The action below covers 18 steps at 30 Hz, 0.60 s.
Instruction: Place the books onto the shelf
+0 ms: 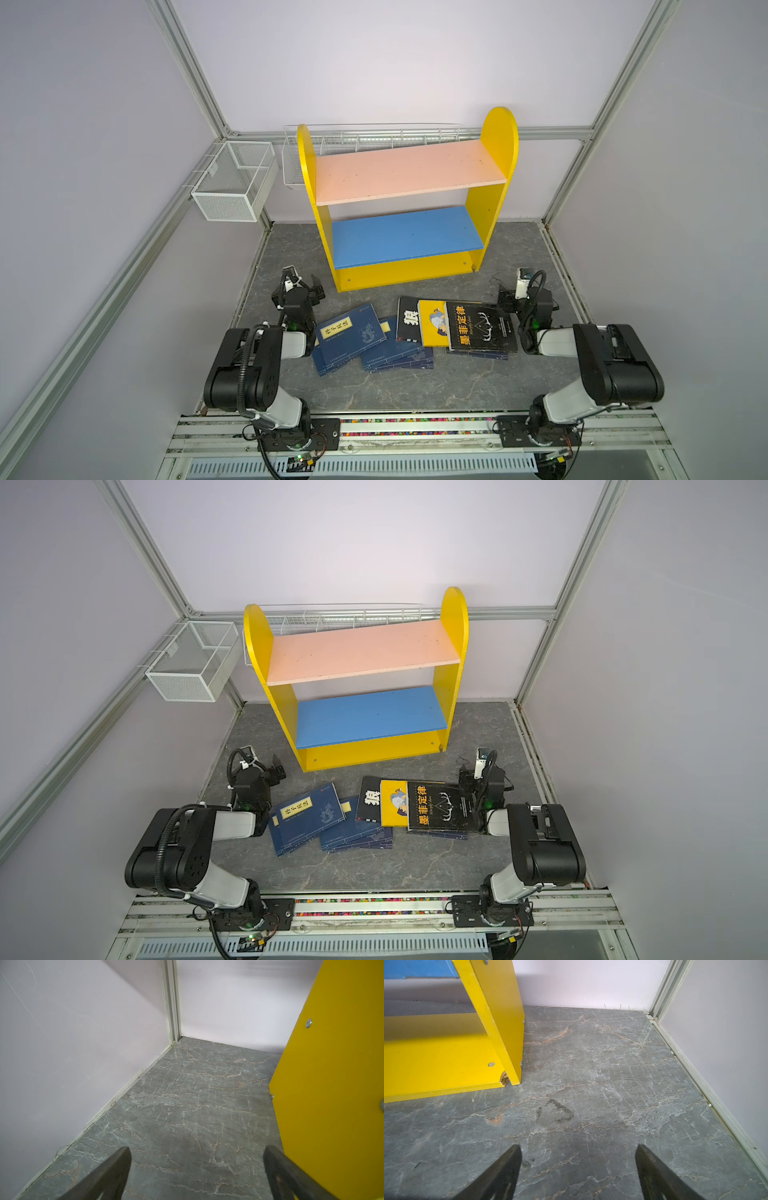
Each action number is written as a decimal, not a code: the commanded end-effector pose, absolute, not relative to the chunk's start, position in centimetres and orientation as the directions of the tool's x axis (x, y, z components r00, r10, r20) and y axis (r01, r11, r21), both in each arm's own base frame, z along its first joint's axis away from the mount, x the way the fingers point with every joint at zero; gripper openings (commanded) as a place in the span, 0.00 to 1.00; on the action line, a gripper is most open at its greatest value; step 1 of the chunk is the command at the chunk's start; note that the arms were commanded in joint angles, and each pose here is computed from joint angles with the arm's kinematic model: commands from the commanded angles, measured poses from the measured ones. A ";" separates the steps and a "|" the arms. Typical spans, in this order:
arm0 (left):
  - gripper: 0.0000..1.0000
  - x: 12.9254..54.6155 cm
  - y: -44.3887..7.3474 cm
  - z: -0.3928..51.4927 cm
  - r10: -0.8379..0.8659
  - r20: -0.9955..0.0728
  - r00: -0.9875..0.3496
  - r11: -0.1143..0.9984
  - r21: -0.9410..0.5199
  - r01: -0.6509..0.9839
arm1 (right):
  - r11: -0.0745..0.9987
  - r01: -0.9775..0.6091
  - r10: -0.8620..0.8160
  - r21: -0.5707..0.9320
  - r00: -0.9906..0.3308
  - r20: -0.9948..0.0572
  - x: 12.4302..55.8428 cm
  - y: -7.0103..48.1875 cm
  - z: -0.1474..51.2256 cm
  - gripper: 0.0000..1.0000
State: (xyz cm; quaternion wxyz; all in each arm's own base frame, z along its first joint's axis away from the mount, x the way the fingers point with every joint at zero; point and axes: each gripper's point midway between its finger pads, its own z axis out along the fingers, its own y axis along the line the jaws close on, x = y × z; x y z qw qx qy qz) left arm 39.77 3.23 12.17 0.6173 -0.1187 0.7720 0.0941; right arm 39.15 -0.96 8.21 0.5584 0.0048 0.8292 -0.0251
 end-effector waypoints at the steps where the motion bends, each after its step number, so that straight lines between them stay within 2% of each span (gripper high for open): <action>1: 1.00 39.7 3.2 11.9 -0.053 -0.976 -0.212 0.954 0.013 -0.298 | 1.000 0.011 -0.010 -0.015 -0.351 -0.936 39.5 -0.8 9.3 0.88; 3: 1.00 39.7 2.8 12.3 -0.041 -0.978 -0.205 0.958 0.020 -0.286 | 1.000 -0.025 -0.023 -0.015 -0.357 -0.934 39.6 -0.2 9.2 0.90; 5: 1.00 39.8 2.6 13.2 -0.027 -0.973 -0.227 0.956 0.041 -0.290 | 0.998 -0.055 -0.036 -0.018 -0.350 -0.936 39.6 0.2 9.5 1.00; 7: 1.00 39.5 3.8 15.4 -0.030 -0.970 -0.243 0.916 0.070 -0.395 | 0.997 -0.064 -0.055 -0.034 -0.358 -0.932 39.6 0.6 10.1 0.93; 9: 0.98 38.3 5.1 17.2 -0.073 -0.965 -0.250 0.866 0.063 -0.496 | 0.999 0.011 -0.028 -0.036 -0.423 -0.906 39.5 -0.3 10.8 0.93; 12: 0.99 35.1 7.0 19.4 -0.129 -0.982 -0.137 0.738 -0.003 -0.675 | 0.983 0.182 0.076 -0.017 -0.489 -0.869 39.4 -2.5 11.5 0.89; 15: 0.99 32.7 7.8 19.7 -0.242 -0.965 -0.097 0.662 -0.091 -0.744 | 0.936 0.352 0.210 0.015 -0.522 -0.827 38.0 -4.1 12.0 0.89; 18: 0.99 30.0 6.9 19.7 -0.296 -0.949 -0.105 0.613 -0.105 -0.783 | 0.872 0.489 0.341 0.040 -0.546 -0.765 35.7 -5.2 12.1 0.91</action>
